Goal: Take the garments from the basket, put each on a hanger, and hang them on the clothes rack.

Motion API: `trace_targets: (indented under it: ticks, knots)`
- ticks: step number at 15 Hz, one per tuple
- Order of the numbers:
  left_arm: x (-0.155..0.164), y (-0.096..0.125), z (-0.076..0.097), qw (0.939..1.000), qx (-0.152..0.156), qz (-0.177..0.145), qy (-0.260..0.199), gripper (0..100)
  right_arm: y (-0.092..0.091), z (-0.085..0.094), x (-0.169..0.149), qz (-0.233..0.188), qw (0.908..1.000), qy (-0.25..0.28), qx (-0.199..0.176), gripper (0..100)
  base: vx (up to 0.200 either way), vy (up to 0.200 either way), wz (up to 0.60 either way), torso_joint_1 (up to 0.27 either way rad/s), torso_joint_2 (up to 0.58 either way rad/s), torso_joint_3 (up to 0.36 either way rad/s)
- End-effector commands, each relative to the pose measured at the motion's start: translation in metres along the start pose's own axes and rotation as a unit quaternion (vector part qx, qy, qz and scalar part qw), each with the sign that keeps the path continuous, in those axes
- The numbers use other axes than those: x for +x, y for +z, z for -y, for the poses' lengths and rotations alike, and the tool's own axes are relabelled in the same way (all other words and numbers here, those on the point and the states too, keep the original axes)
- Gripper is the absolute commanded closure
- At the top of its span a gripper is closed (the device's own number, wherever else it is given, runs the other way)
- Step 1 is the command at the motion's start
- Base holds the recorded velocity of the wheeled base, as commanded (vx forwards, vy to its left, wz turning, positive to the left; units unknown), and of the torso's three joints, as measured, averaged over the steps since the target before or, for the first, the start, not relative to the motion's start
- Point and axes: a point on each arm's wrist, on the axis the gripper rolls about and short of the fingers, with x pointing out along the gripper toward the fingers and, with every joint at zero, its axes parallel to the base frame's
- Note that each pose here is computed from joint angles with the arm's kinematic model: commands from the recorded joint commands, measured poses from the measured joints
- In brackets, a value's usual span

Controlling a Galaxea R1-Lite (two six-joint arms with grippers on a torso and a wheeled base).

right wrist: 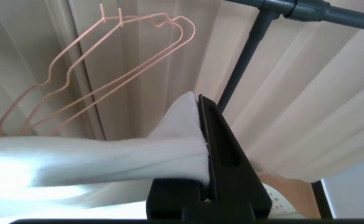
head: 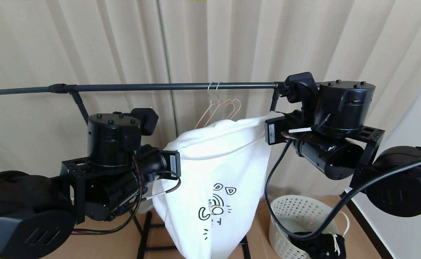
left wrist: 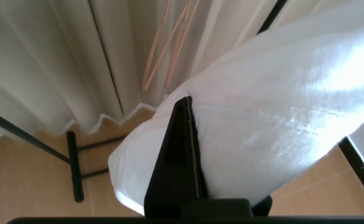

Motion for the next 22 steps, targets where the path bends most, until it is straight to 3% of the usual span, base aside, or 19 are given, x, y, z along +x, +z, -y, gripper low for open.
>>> trace_targets:
  ticks: [1, 3, 4, 8, 12, 17, 18, 22]
  knots:
    - [-0.006, 0.003, -0.001, 1.0000, 0.001, 0.007, 0.000, 100, 0.001, 0.000, -0.001, 0.001, 1.0000, 0.000, 0.000, 100, 0.000, 0.000, 0.00, 0.000, 0.00, 0.000]
    - [-0.005, -0.004, -0.002, 1.0000, 0.009, -0.004, 0.002, 100, 0.002, 0.001, -0.002, 0.003, 1.0000, 0.000, 0.002, 100, 0.000, 0.000, 0.00, 0.000, 0.00, 0.000]
    - [-0.003, -0.005, -0.001, 0.9999, 0.010, -0.007, 0.001, 0, 0.003, 0.001, -0.003, 0.004, 1.0000, 0.001, 0.002, 100, 0.000, 0.000, 0.00, 0.000, 0.00, 0.000]
    - [0.028, -0.025, 0.006, 0.9986, 0.023, -0.046, 0.011, 0, 0.003, -0.003, -0.010, 0.005, 0.9999, 0.012, 0.000, 100, 0.000, 0.000, 0.00, 0.000, 0.00, 0.000]
    - [0.052, -0.031, 0.012, 0.9980, 0.027, -0.055, 0.016, 0, 0.002, -0.001, -0.015, 0.004, 0.9999, 0.013, -0.001, 100, 0.000, 0.000, 0.00, 0.000, 0.00, 0.000]
    - [0.073, -0.044, 0.016, 0.9956, 0.038, -0.066, 0.055, 0, 0.001, 0.001, -0.019, 0.004, 0.9999, 0.014, -0.003, 100, 0.000, 0.000, 0.00, 0.000, 0.00, 0.000]
    - [0.071, -0.043, 0.017, 0.9957, 0.038, -0.065, 0.054, 100, 0.000, 0.002, -0.020, 0.002, 0.9999, 0.015, -0.004, 100, 0.000, 0.000, 0.00, 0.000, 0.00, 0.000]
    - [0.050, -0.026, 0.017, 0.9979, 0.028, -0.039, 0.043, 100, 0.000, 0.003, -0.020, 0.002, 0.9999, 0.014, -0.004, 100, 0.000, 0.000, 0.00, 0.000, 0.00, 0.000]
